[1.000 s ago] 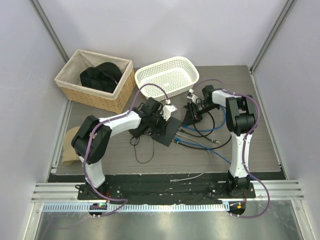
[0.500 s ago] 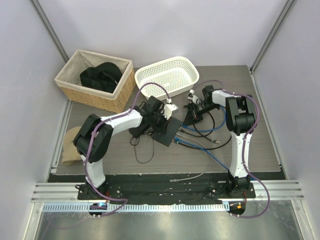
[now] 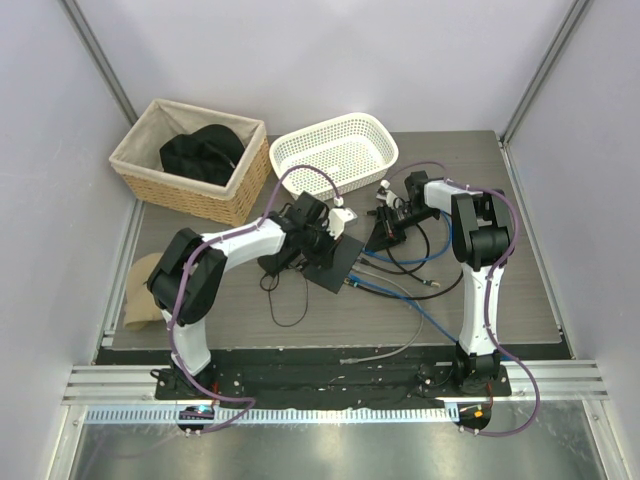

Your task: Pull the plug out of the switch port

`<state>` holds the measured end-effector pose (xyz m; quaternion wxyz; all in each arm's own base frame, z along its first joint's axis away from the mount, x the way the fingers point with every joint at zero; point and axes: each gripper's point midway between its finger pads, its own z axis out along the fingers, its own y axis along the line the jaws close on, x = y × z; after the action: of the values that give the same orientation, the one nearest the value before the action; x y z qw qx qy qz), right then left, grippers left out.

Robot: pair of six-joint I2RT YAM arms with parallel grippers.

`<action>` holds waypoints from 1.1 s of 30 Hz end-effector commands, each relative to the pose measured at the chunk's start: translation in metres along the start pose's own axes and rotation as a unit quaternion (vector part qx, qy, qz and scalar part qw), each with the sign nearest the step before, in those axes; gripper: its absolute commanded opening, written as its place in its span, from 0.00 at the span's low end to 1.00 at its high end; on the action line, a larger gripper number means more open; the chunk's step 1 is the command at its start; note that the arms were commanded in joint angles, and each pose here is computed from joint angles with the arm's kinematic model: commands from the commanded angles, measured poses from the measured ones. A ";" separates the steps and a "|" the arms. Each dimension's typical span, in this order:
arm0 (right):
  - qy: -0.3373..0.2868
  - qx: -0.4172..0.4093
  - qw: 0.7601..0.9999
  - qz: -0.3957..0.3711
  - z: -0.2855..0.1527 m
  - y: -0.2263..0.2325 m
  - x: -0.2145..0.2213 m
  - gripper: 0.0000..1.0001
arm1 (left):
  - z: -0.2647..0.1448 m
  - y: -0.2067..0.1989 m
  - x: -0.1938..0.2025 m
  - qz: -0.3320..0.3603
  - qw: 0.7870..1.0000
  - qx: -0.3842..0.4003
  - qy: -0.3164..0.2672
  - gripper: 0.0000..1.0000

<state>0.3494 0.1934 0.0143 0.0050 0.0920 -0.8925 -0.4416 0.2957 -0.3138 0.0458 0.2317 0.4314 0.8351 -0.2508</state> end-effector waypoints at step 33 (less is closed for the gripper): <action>0.026 0.150 0.987 -0.051 0.000 -0.052 -0.007 0.01 | 0.018 -0.008 0.023 0.034 0.999 -0.008 0.040 0.00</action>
<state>0.3479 0.1879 0.0180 0.0263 0.1136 -0.9113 -0.3948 0.2923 -0.3252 0.0461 0.2435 0.4573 0.8214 -0.2385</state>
